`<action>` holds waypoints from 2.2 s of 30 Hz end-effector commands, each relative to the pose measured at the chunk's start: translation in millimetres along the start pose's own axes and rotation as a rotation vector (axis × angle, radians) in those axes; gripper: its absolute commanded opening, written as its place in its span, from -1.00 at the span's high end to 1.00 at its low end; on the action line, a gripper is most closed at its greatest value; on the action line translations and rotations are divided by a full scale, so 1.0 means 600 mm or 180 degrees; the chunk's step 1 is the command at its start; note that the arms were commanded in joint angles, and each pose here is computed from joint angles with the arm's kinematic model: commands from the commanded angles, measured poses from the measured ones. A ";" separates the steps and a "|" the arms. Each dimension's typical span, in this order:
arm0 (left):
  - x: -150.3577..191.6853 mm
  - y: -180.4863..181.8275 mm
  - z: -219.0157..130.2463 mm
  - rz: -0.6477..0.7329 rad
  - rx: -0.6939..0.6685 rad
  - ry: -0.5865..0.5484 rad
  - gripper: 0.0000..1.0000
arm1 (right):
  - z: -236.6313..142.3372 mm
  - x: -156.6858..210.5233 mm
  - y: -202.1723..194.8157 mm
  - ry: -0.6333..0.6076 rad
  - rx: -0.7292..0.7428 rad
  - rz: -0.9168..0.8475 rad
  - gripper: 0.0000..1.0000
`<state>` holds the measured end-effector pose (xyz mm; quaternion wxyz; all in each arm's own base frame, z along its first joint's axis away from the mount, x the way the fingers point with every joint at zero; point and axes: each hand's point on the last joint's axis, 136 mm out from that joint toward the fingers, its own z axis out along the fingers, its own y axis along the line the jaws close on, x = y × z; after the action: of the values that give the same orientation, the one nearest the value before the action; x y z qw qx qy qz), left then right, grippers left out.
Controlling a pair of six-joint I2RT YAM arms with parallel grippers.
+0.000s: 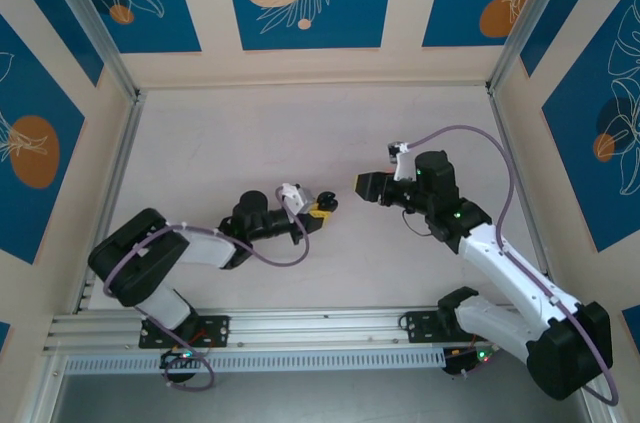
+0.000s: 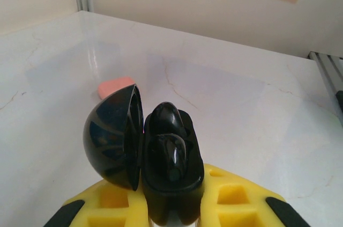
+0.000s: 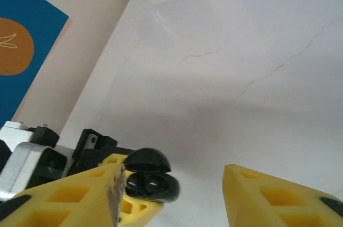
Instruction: Insert the wireless bluetooth earbuds into the charging case
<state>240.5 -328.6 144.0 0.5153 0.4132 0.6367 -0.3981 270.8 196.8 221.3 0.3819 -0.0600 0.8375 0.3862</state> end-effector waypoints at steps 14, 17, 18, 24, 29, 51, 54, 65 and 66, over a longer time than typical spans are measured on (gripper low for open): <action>-0.010 -0.051 -0.046 0.0261 0.0284 0.0216 0.78 | -0.061 0.012 0.059 0.0023 -0.0968 -0.1570 -0.51; -0.013 -0.057 -0.051 0.0296 0.0316 0.0223 0.78 | -0.070 0.019 0.084 -0.0012 -0.1280 -0.1967 -0.67; -0.012 -0.058 -0.052 0.0301 0.0326 0.0234 0.77 | -0.071 0.020 0.088 -0.0021 -0.1337 -0.2066 -0.76; -0.012 -0.064 -0.057 0.0397 0.0378 0.0302 0.77 | -0.071 0.038 0.105 0.0263 -0.1643 -0.2615 -0.80; -0.010 -0.067 -0.059 0.0460 0.0410 0.0349 0.77 | -0.063 0.058 0.107 0.0493 -0.1779 -0.3069 -0.77; -0.015 -0.071 -0.059 0.0511 0.0449 0.0321 0.77 | 0.047 0.138 0.096 0.1558 -0.2035 -0.3949 -0.68; -0.017 -0.070 -0.059 0.0515 0.0445 0.0314 0.77 | 0.057 0.149 0.100 0.1627 -0.2111 -0.3950 -0.66; -0.020 -0.069 -0.058 0.0524 0.0437 0.0296 0.77 | 0.066 0.177 0.104 0.1813 -0.2290 -0.3932 -0.55; -0.021 -0.069 -0.058 0.0525 0.0437 0.0292 0.77 | 0.064 0.179 0.104 0.1821 -0.2305 -0.3924 -0.54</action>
<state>195.0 -306.0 146.4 0.4689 0.5054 0.6225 -0.3704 199.2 284.4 160.8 0.2536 -0.7286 0.5555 0.3102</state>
